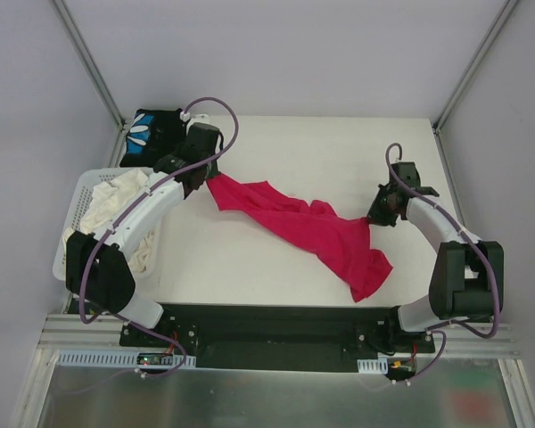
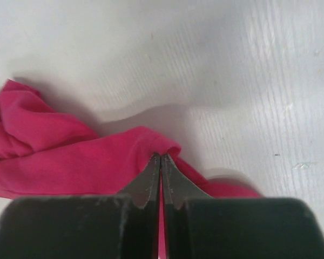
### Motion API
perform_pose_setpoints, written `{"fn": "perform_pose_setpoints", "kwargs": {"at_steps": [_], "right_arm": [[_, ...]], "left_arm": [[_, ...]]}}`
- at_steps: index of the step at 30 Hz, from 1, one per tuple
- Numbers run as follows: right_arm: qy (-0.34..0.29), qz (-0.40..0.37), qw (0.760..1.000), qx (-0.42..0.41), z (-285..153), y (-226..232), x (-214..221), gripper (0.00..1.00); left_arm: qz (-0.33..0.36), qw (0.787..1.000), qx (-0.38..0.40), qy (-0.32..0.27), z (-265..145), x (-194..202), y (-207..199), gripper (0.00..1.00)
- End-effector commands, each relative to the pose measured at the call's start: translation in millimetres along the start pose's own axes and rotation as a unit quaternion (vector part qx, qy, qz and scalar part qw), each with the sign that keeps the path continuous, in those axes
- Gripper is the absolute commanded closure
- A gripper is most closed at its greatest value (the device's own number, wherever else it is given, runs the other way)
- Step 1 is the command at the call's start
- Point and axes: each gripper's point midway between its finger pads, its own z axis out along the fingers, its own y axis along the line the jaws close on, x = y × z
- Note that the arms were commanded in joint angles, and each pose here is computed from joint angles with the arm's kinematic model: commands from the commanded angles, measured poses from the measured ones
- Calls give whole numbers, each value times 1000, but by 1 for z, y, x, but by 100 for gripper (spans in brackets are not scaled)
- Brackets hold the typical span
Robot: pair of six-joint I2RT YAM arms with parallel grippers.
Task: Fold and stack the t-shirts
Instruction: Flatten out the tshirt
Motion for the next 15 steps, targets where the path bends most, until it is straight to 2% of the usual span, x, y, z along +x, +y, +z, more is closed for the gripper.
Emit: {"fn": "perform_pose_setpoints", "kwargs": {"at_steps": [1, 9, 15], "right_arm": [[-50, -5, 999, -13, -26, 12, -38, 99], [-86, -15, 996, -20, -39, 20, -67, 99], [-114, 1, 993, 18, -45, 0, -83, 99]], "left_arm": [[-4, 1000, 2, 14, 8, 10, 0, 100], [1, 999, -2, 40, 20, 29, -2, 100], [1, 999, -2, 39, 20, 29, -3, 100]]}}
